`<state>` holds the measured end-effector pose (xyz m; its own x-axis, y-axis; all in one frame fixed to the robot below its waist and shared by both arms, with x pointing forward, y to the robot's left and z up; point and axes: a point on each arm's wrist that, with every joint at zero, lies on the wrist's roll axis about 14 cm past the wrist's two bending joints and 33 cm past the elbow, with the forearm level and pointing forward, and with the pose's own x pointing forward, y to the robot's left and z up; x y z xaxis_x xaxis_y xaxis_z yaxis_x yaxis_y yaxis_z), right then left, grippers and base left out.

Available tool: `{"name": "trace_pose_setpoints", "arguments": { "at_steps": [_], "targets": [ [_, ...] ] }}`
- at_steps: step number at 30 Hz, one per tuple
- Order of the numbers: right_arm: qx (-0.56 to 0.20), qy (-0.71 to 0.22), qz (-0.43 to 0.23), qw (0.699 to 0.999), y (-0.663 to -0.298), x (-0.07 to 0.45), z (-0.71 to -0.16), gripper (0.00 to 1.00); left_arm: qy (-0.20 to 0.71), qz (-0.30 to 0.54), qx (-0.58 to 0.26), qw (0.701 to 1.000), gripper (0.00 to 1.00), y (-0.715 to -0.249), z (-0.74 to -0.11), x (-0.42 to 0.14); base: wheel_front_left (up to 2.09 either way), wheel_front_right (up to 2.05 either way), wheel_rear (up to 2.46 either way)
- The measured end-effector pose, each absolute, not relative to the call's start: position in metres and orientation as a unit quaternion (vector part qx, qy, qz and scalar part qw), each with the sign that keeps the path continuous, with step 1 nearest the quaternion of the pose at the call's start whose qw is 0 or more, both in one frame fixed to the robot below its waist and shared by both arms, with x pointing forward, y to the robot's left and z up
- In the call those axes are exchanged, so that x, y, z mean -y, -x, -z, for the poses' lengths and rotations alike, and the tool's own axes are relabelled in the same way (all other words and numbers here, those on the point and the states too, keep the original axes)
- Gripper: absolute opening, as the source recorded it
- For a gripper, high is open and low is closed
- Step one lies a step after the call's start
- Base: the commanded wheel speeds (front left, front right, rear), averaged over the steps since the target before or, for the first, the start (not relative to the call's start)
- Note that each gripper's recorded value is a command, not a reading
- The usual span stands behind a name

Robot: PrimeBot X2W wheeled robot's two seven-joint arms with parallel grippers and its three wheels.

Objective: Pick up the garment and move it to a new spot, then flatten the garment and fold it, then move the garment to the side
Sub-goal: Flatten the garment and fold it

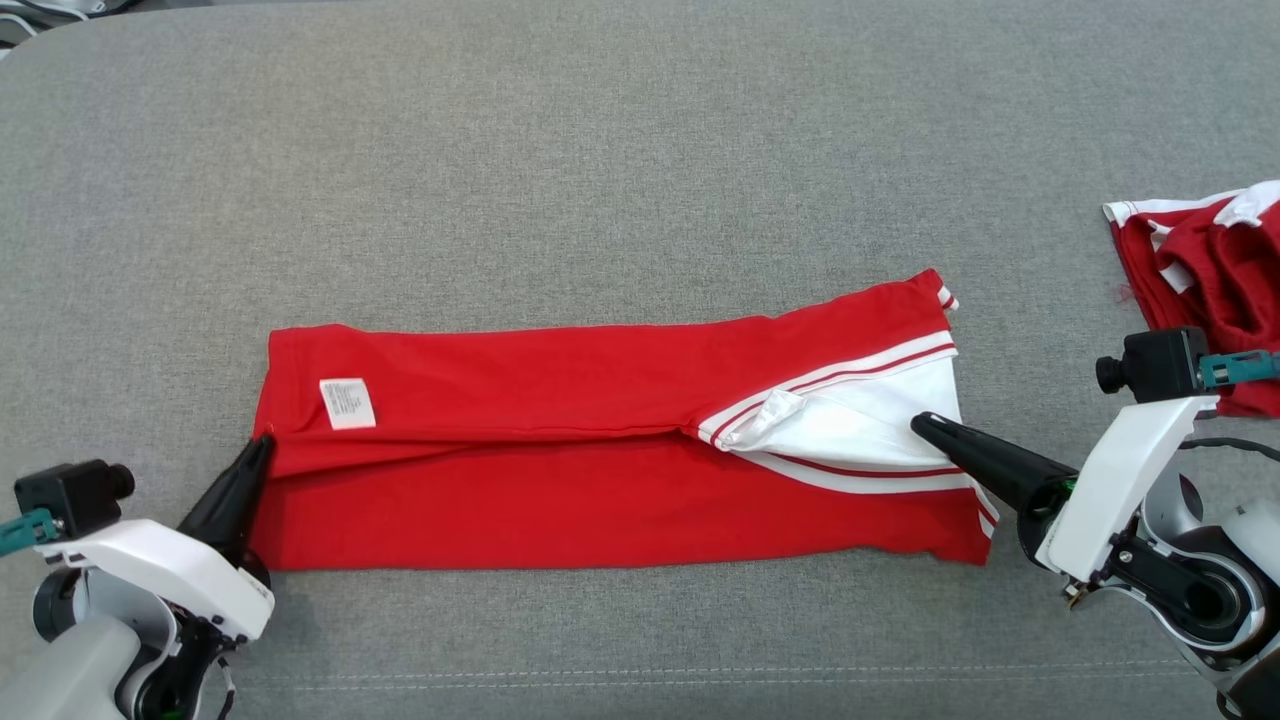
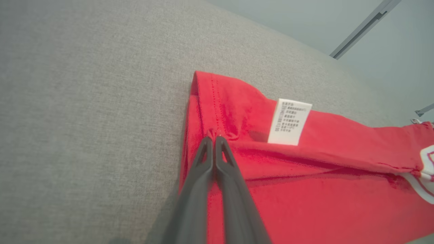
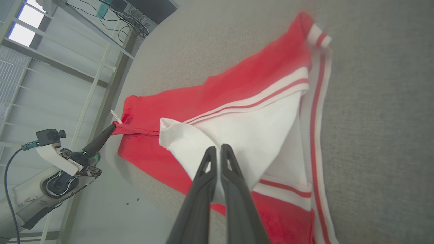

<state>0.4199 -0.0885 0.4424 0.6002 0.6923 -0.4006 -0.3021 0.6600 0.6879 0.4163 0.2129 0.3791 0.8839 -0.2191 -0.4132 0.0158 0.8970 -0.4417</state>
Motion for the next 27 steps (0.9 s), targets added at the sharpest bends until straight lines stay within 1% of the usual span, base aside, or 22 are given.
{"name": "trace_pose_setpoints", "arguments": {
  "at_steps": [1, 2, 5, 8, 10, 14, 16, 17, 22, 27],
  "targets": [
    [-0.339, -0.290, -0.292, 0.846, -0.419, 0.089, -0.441, 0.25, 0.218, 0.060, -0.237, 0.945, 1.00, -0.414, -0.376, -0.213, 0.00, 0.00, 0.00],
    [-0.341, -0.290, -0.289, 0.846, -0.419, 0.090, -0.439, 1.00, 0.219, 0.058, -0.241, 0.944, 1.00, -0.412, -0.373, -0.213, 0.00, 0.00, 0.00],
    [-0.355, -0.295, -0.282, 0.841, -0.413, 0.091, -0.431, 1.00, 0.220, 0.053, -0.242, 0.944, 1.00, -0.411, -0.371, -0.212, 0.00, 0.00, 0.00],
    [-0.352, -0.311, -0.271, 0.840, -0.410, 0.094, -0.431, 1.00, 0.208, 0.031, -0.222, 0.952, 1.00, -0.418, -0.378, -0.228, 0.00, 0.00, 0.00],
    [-0.328, -0.315, -0.255, 0.854, -0.417, 0.106, -0.438, 1.00, 0.197, 0.014, -0.206, 0.958, 1.00, -0.420, -0.384, -0.241, 0.00, 0.00, 0.00],
    [-0.235, -0.301, -0.184, 0.906, -0.447, 0.153, -0.454, 1.00, 0.192, -0.007, -0.179, 0.965, 1.00, -0.415, -0.391, -0.248, 0.00, 0.00, 0.00],
    [-0.206, -0.289, -0.156, 0.922, -0.455, 0.168, -0.455, 1.00, 0.192, -0.013, -0.165, 0.967, 1.00, -0.412, -0.395, -0.246, 0.00, 0.00, 0.00],
    [-0.200, -0.286, -0.149, 0.925, -0.456, 0.170, -0.454, 1.00, 0.189, -0.014, -0.158, 0.969, 1.00, -0.410, -0.397, -0.245, 0.00, 0.00, 0.00],
    [-0.198, -0.305, -0.148, 0.920, -0.456, 0.146, -0.442, 1.00, 0.167, -0.034, -0.112, 0.979, 1.00, -0.407, -0.417, -0.254, 0.00, 0.00, 0.00],
    [-0.214, -0.300, -0.140, 0.919, -0.456, 0.136, -0.424, 1.00, 0.154, -0.055, -0.078, 0.983, 1.00, -0.400, -0.432, -0.259, 0.00, 0.00, 0.00]
  ]
}}
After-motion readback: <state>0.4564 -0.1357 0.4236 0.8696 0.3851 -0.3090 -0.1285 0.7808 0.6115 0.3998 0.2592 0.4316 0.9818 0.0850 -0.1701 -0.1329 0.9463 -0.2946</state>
